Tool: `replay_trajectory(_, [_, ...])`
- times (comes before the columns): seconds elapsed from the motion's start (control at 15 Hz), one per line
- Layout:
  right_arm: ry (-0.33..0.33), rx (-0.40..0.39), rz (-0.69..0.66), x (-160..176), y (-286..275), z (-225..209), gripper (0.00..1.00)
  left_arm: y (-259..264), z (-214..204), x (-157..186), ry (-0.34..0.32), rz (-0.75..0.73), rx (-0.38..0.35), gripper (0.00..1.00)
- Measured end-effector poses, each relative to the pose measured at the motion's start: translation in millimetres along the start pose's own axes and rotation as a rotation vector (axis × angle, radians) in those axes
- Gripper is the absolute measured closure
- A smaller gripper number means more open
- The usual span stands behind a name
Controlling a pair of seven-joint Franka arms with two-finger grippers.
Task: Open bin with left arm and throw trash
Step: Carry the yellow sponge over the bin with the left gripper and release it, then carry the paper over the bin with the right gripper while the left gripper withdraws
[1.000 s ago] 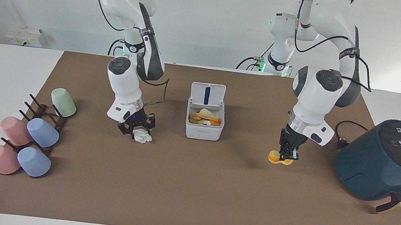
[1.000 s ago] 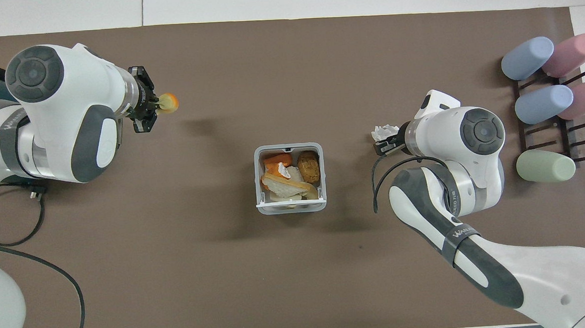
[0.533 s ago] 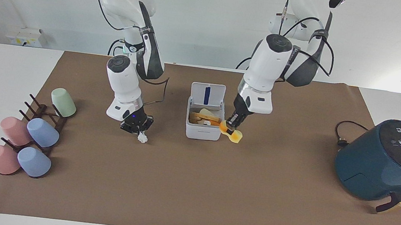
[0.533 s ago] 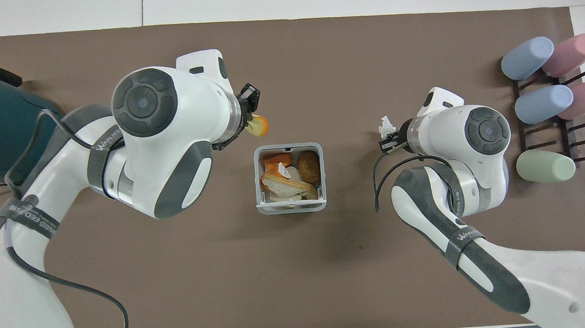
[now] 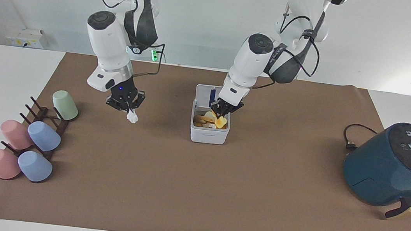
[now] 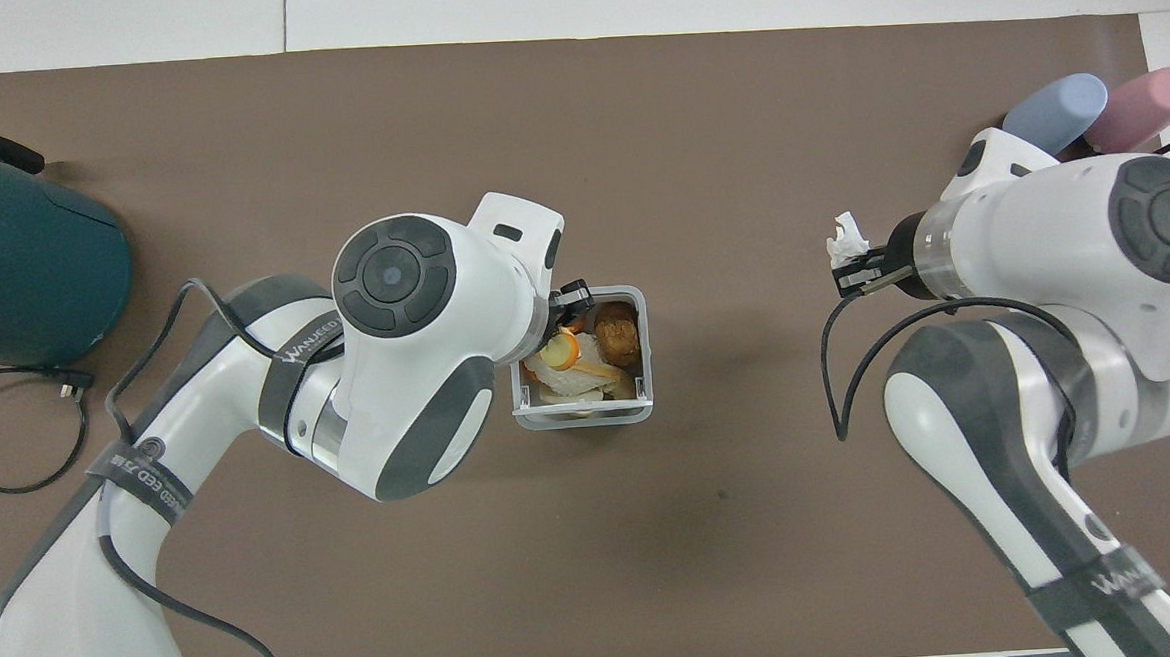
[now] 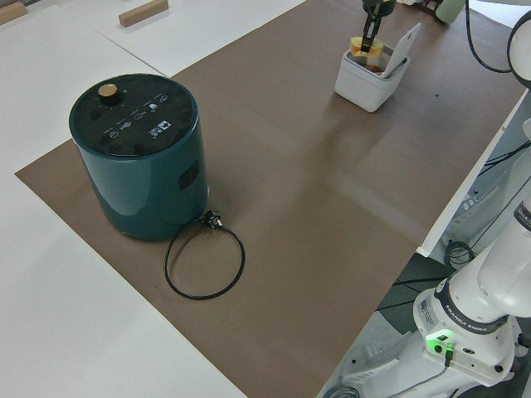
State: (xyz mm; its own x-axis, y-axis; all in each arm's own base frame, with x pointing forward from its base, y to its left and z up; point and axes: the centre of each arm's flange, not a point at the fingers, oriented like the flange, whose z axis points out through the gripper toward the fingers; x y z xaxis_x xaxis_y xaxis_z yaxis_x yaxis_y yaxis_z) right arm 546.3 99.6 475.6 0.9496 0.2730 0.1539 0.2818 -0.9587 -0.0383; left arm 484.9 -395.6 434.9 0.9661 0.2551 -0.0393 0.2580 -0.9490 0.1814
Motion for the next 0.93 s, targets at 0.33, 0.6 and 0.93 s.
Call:
replay_trajectory(0.33, [-0.067, 0.007, 0.063, 0, -5, -62, 0.96, 1, 10, -4, 0.007, 0.023, -0.012, 0.91])
replay_trajectory(0.6, [-0.086, -0.001, 0.112, -1, 15, -56, 0.96, 0, 24, 0, 0.017, 0.02, -0.034, 0.91])
replay_trajectory(0.93, [-0.089, -0.002, 0.137, -1, 12, -54, 0.96, -1, 26, 2, 0.02, 0.016, -0.038, 0.75])
